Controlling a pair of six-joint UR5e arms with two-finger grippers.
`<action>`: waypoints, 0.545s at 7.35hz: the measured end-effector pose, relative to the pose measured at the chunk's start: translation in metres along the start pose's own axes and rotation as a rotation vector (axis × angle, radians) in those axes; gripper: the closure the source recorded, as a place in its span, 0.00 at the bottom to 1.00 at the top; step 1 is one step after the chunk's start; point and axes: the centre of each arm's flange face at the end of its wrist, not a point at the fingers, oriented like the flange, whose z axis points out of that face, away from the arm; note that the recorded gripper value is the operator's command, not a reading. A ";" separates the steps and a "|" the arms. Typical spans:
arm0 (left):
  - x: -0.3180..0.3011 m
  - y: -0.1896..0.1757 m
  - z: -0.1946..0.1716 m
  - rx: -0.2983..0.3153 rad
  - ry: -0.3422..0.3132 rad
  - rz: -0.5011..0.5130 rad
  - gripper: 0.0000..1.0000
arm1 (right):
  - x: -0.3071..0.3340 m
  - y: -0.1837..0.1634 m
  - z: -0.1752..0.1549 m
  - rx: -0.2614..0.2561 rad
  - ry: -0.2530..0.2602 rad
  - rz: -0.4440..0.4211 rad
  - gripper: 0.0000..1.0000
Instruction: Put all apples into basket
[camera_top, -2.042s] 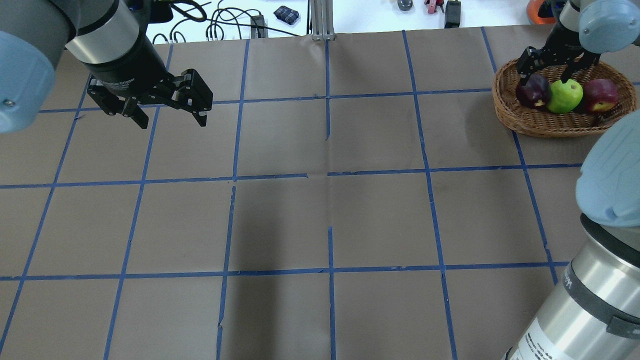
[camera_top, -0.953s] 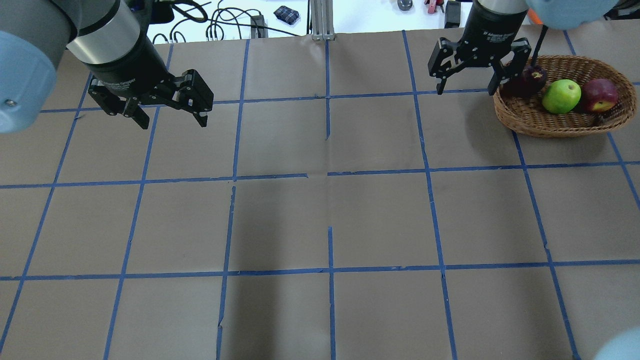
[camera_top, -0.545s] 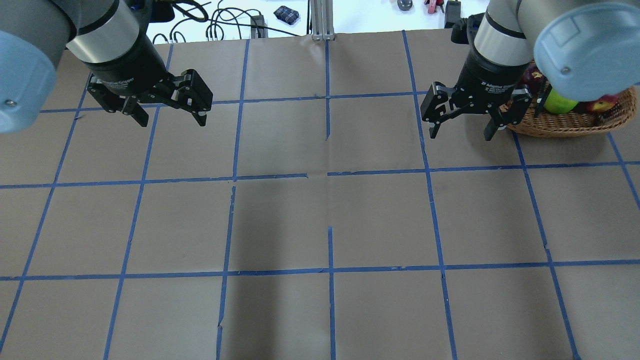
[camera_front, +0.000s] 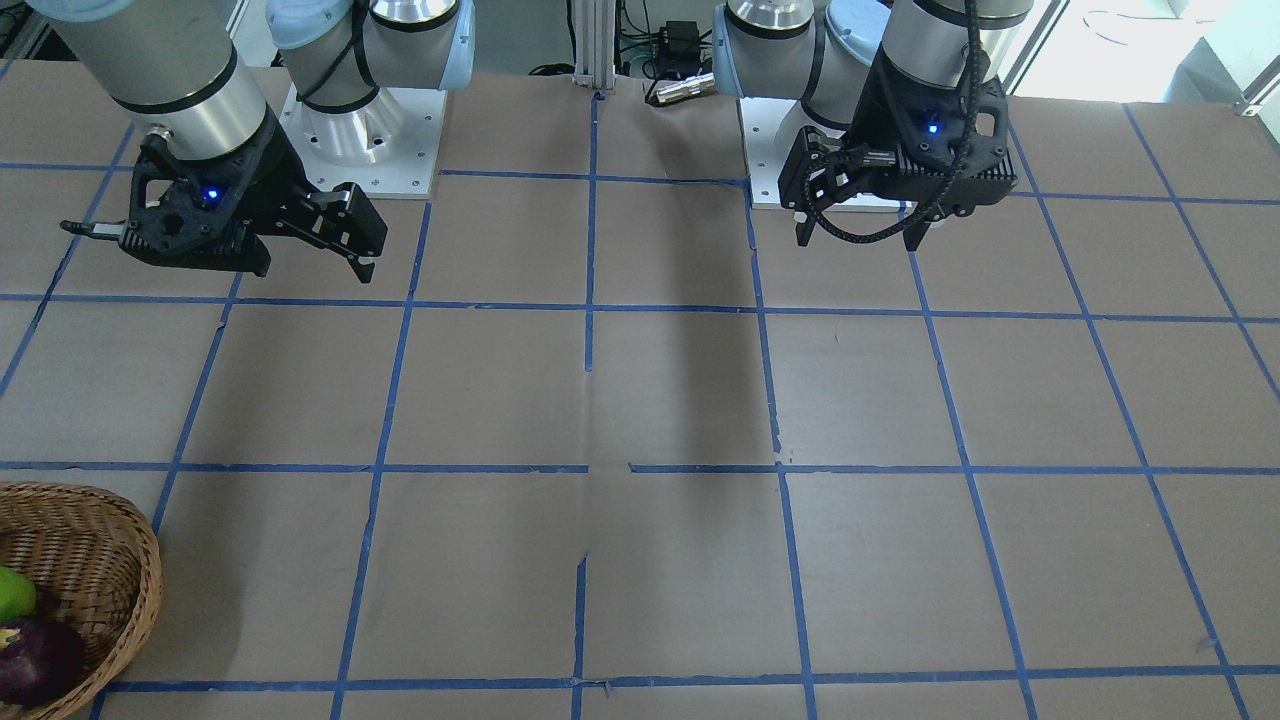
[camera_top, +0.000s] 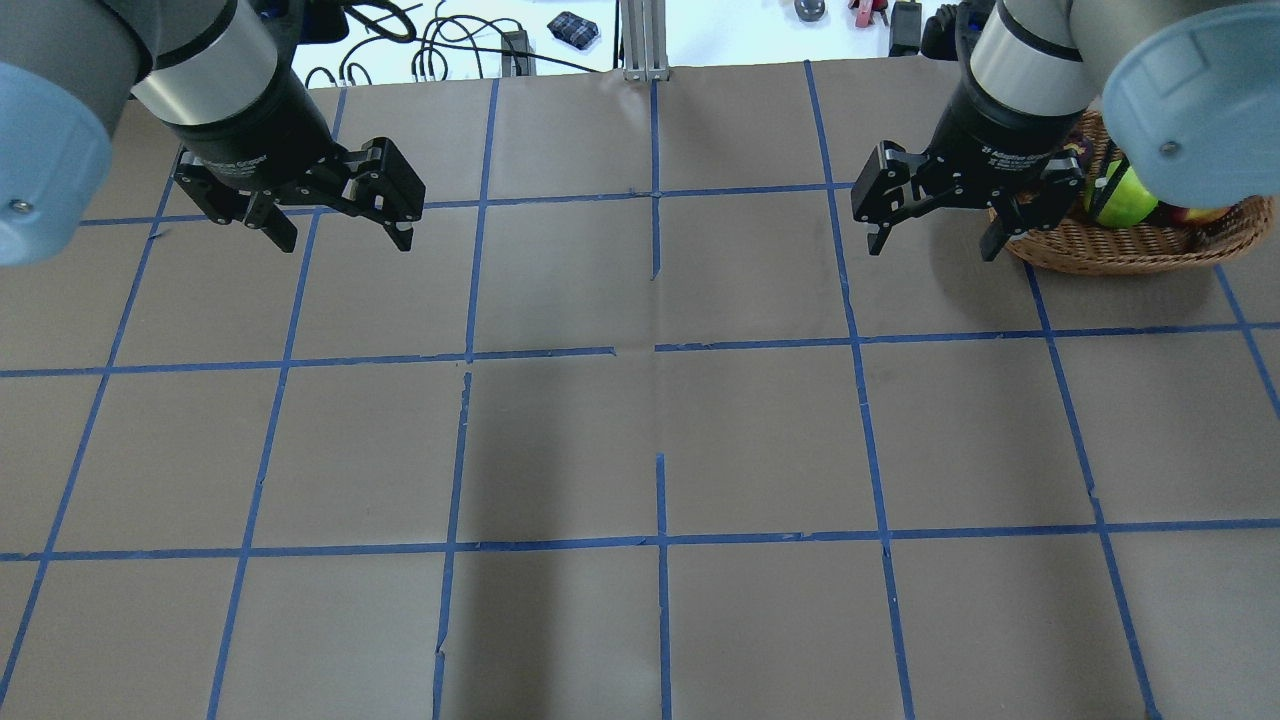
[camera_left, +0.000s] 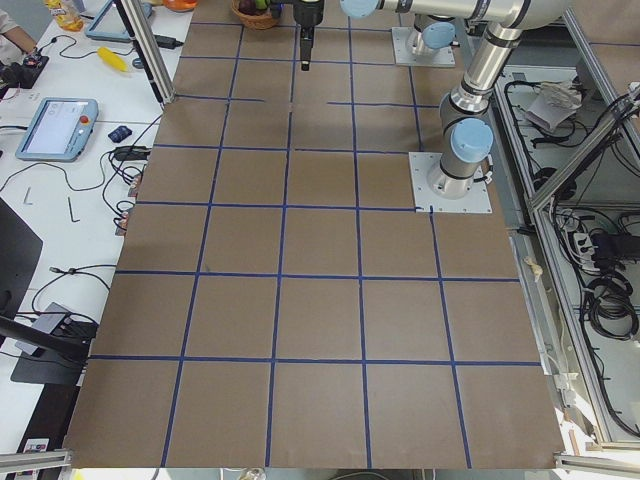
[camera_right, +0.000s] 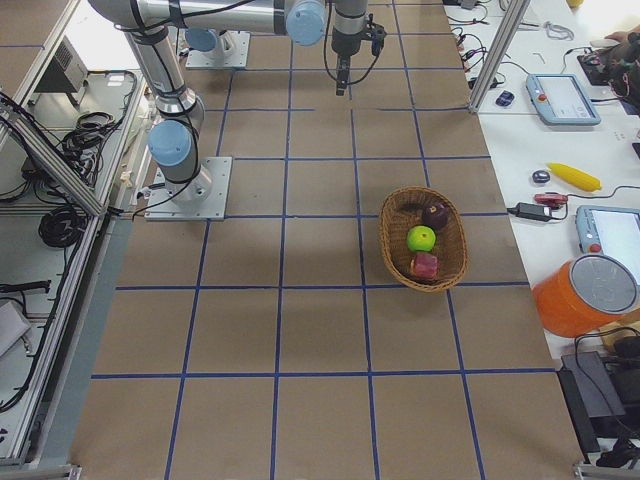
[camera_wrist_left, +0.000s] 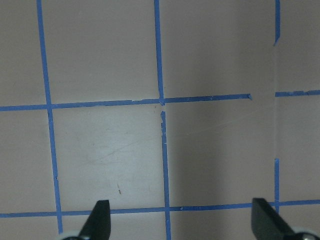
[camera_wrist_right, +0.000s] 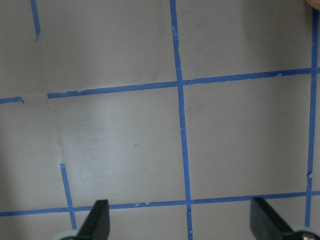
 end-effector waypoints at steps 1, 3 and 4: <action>0.000 0.000 0.000 0.000 0.000 0.000 0.00 | 0.001 -0.001 -0.001 0.001 0.003 0.001 0.00; 0.000 0.000 0.000 0.000 0.000 0.000 0.00 | 0.002 -0.001 0.001 -0.005 0.009 0.003 0.00; 0.000 0.000 0.000 0.000 0.000 0.000 0.00 | 0.003 -0.001 0.002 -0.005 0.010 0.004 0.00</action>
